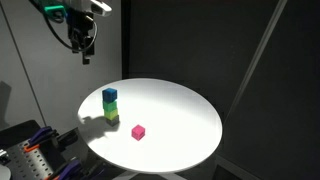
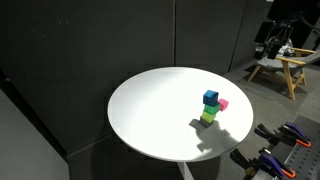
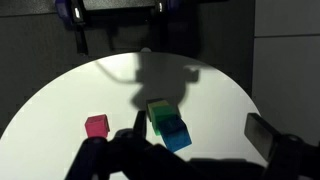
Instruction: Pick up the blue block and put it on the pink block
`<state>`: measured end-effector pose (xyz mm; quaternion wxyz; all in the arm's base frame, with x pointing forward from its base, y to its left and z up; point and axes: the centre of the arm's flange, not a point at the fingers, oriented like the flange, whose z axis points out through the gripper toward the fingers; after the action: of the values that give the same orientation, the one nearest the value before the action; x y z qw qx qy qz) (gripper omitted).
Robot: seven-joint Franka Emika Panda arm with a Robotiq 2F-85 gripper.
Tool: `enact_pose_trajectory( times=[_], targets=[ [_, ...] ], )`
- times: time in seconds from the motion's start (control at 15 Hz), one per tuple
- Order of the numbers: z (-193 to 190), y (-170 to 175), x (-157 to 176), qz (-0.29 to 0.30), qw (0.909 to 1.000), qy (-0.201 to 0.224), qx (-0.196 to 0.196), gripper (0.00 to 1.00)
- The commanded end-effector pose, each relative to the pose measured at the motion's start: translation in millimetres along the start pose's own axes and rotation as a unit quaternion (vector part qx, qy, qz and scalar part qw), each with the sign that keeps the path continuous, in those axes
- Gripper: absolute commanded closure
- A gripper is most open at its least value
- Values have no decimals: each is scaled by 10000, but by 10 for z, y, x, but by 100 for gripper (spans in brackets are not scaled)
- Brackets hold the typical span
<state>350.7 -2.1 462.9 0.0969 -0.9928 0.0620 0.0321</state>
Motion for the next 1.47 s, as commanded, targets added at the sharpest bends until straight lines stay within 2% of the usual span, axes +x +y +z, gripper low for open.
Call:
enact_pose_trajectory(
  times=[0.0,1.0,1.4],
  targets=[
    [0,0,0,0,10000,1,0,0],
    [0,0,0,0,10000,2,0,0],
    [4,14,94,7,9998,94,-178,0]
  ],
)
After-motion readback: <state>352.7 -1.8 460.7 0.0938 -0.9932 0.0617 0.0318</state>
